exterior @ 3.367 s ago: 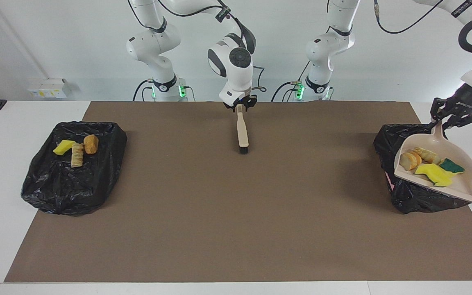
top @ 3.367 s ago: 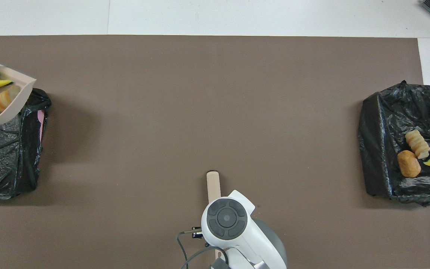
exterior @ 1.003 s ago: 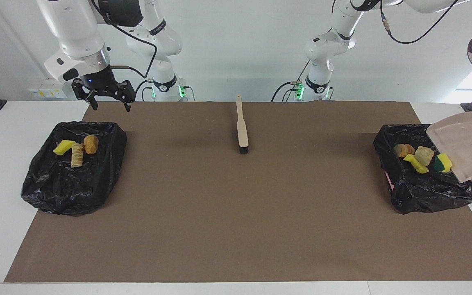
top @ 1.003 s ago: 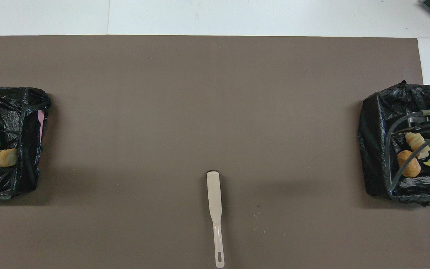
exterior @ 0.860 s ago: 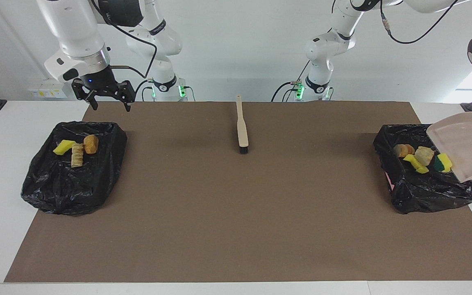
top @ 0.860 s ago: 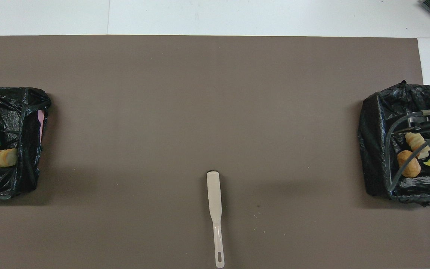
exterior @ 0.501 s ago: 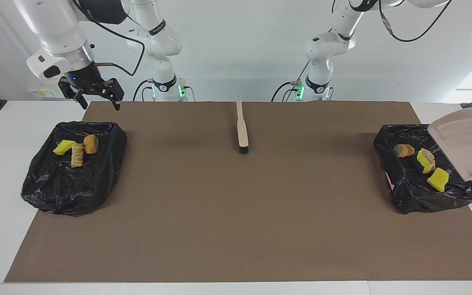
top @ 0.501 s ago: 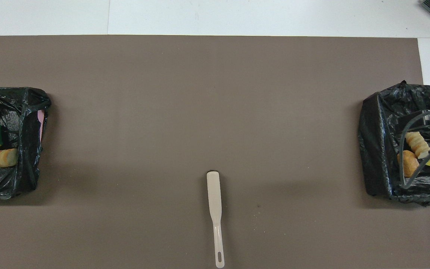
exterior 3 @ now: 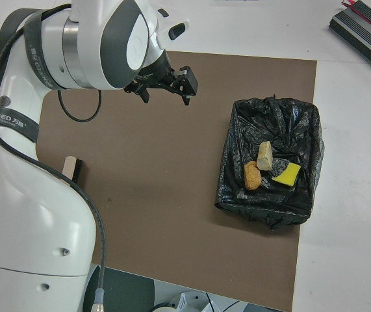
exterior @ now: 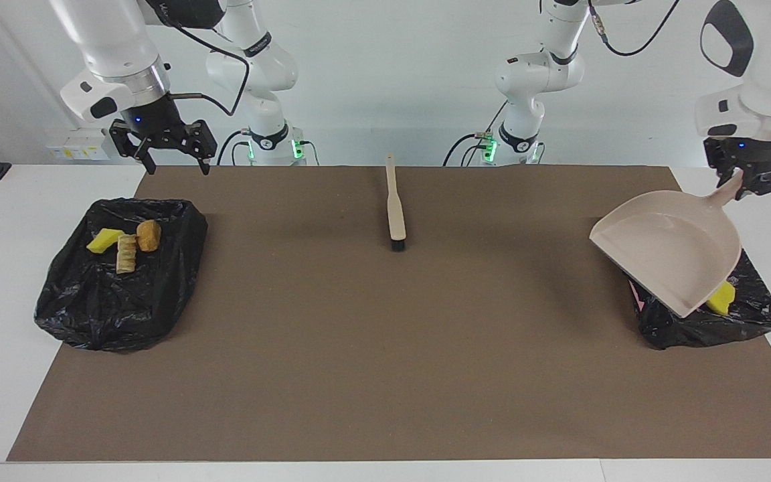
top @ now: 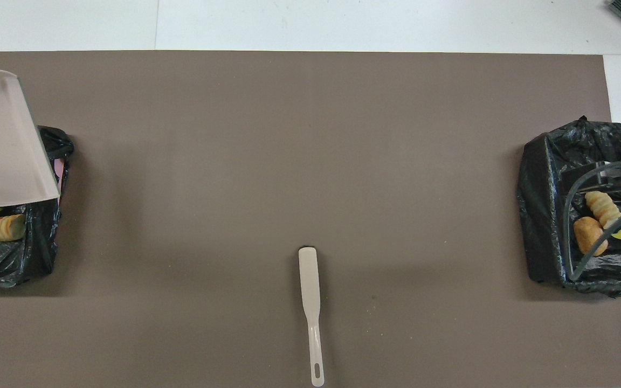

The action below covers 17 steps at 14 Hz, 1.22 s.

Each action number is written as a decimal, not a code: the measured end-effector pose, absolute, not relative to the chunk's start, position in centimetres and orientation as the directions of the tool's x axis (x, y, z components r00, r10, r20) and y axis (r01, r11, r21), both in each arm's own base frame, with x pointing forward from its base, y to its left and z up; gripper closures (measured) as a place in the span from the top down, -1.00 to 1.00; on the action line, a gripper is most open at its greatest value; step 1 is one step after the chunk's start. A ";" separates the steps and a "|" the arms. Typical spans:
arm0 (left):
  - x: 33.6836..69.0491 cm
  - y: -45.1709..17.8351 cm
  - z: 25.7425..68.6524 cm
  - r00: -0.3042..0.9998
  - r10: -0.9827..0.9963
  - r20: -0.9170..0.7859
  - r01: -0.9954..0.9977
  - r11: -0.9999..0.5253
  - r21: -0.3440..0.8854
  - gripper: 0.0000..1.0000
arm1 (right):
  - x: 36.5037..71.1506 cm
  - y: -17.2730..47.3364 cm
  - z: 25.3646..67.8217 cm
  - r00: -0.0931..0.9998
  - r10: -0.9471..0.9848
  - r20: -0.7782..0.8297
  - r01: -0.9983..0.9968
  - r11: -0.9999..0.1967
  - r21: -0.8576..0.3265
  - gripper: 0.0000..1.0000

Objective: Sweep and dump trash in bin
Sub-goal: 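Bring the empty dustpan back to the mat center with the left gripper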

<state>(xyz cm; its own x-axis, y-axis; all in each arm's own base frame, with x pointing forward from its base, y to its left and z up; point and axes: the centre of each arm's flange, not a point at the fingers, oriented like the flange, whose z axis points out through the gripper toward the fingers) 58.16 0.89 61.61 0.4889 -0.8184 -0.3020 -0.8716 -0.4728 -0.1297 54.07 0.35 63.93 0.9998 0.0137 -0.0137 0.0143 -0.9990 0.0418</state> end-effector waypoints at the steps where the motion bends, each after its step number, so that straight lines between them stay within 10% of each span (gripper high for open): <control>1: 58.0 -1.9 60.5 0.533 -0.800 -0.275 -0.845 -0.521 -0.121 -0.37 | 54.1 0.3 63.9 1.000 0.014 -0.014 0.014 -0.999 0.042 1.00; 17: 52.4 -38.4 44.0 0.964 -0.264 0.037 -0.266 -0.962 0.060 -0.37 | 54.0 -1.0 64.2 1.000 -0.005 -0.009 -0.004 -0.999 0.040 1.00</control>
